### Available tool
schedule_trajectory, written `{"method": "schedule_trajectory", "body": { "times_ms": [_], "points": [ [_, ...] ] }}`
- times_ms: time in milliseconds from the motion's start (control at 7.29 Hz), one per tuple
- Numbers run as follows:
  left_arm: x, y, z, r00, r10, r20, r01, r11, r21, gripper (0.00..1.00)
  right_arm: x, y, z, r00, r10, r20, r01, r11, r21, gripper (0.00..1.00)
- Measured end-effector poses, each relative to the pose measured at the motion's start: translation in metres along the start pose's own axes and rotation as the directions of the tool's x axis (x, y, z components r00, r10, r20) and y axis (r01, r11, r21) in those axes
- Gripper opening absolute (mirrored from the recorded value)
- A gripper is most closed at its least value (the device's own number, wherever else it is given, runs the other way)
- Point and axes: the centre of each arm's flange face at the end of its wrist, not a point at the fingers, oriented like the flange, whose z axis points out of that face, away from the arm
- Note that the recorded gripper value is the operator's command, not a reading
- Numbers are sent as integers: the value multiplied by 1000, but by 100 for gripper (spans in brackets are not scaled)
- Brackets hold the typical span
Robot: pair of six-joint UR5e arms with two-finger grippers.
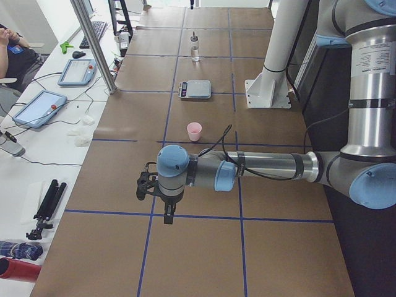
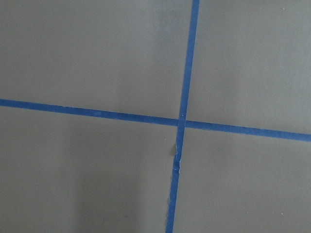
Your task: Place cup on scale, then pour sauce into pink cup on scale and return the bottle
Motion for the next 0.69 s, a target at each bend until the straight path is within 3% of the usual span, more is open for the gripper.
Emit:
{"method": "schedule_trajectory", "body": {
  "times_ms": [412,686],
  "points": [
    [3,-1,-2,1000,5,1,-5,1000,4,100,2,2,-3,1000,4,2,-4,1000,6,100],
    [25,-9,-21,999,49,3,-49,998,41,100,2,2,-4,1000,5,5,-6,1000,7,100]
  ]
}}
